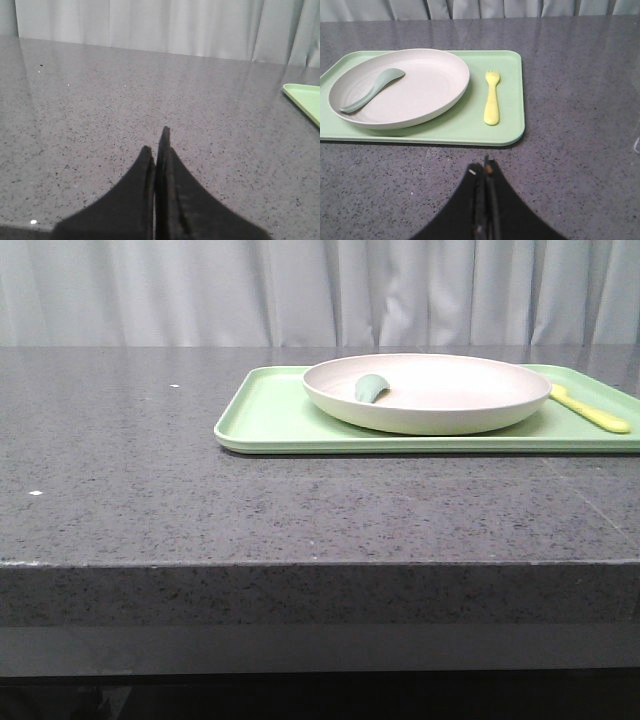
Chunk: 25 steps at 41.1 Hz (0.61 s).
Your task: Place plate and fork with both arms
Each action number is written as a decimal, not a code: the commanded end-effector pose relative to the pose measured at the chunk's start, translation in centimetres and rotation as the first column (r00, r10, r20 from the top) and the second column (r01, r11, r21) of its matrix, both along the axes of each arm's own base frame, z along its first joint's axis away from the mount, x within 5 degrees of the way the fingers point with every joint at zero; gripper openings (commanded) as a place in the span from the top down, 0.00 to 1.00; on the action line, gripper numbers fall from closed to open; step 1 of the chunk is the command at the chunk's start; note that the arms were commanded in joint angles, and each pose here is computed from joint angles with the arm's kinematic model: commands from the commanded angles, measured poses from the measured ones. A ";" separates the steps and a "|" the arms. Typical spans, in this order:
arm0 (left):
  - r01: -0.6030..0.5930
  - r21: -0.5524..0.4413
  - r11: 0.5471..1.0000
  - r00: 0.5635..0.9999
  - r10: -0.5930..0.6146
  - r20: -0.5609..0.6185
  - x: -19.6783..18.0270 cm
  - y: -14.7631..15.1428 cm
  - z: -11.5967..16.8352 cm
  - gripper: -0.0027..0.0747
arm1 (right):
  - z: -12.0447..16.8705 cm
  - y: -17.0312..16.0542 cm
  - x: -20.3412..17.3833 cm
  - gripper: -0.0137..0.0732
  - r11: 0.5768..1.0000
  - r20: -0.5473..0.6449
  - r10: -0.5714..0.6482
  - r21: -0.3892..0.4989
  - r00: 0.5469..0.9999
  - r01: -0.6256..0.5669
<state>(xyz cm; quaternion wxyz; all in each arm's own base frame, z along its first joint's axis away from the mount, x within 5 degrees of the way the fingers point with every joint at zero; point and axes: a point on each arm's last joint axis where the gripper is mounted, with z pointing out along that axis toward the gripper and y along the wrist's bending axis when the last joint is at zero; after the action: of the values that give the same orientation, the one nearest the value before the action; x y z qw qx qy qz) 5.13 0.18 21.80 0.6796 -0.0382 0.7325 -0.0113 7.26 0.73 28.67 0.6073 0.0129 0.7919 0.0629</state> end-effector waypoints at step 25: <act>-0.001 -0.007 1.000 0.993 0.001 0.121 0.3 0.0 -1.2 0.99 | 1.6 -0.1 0.1 0.98 1.000 0.106 -0.009 -0.003 0.994 0.009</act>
<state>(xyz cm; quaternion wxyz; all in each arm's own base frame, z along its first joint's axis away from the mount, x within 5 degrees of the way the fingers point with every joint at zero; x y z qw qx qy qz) 5.61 0.19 19.83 0.6859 -0.0396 0.7264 -0.0135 7.26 0.73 28.67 0.6073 0.0129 0.7919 0.0629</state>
